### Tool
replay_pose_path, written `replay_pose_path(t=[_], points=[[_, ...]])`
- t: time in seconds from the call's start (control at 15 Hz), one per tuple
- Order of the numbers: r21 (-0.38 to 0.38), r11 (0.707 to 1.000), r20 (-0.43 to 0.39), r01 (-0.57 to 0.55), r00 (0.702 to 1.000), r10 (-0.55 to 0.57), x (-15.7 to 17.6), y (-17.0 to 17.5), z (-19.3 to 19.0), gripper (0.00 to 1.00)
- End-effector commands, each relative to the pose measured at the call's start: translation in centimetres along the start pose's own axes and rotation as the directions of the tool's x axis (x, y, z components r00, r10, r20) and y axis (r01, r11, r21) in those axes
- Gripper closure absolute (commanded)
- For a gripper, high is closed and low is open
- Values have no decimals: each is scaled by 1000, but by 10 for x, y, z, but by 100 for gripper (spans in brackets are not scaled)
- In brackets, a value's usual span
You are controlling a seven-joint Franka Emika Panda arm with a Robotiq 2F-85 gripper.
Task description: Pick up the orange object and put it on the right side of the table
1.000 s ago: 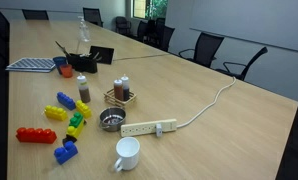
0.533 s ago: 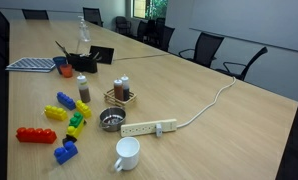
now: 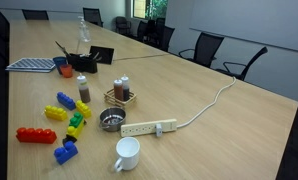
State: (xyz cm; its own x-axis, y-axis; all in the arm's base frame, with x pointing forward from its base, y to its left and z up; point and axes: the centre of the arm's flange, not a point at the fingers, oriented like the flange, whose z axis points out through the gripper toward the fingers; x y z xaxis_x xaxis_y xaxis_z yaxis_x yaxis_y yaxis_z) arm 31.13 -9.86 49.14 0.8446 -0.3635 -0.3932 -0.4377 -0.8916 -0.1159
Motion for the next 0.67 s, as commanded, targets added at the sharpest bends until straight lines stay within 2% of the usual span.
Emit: replay_pose_path(t=[0.0,0.27,0.47,0.6], points=[[2,1000,-1,0,1000,0,0,1,0,0],[1,1000,-1,0,1000,0,0,1,0,0],[74,997,65,-17,998,12,11,-16,19,0],[125,988,147,-88,987,69,22,-39,48,0]])
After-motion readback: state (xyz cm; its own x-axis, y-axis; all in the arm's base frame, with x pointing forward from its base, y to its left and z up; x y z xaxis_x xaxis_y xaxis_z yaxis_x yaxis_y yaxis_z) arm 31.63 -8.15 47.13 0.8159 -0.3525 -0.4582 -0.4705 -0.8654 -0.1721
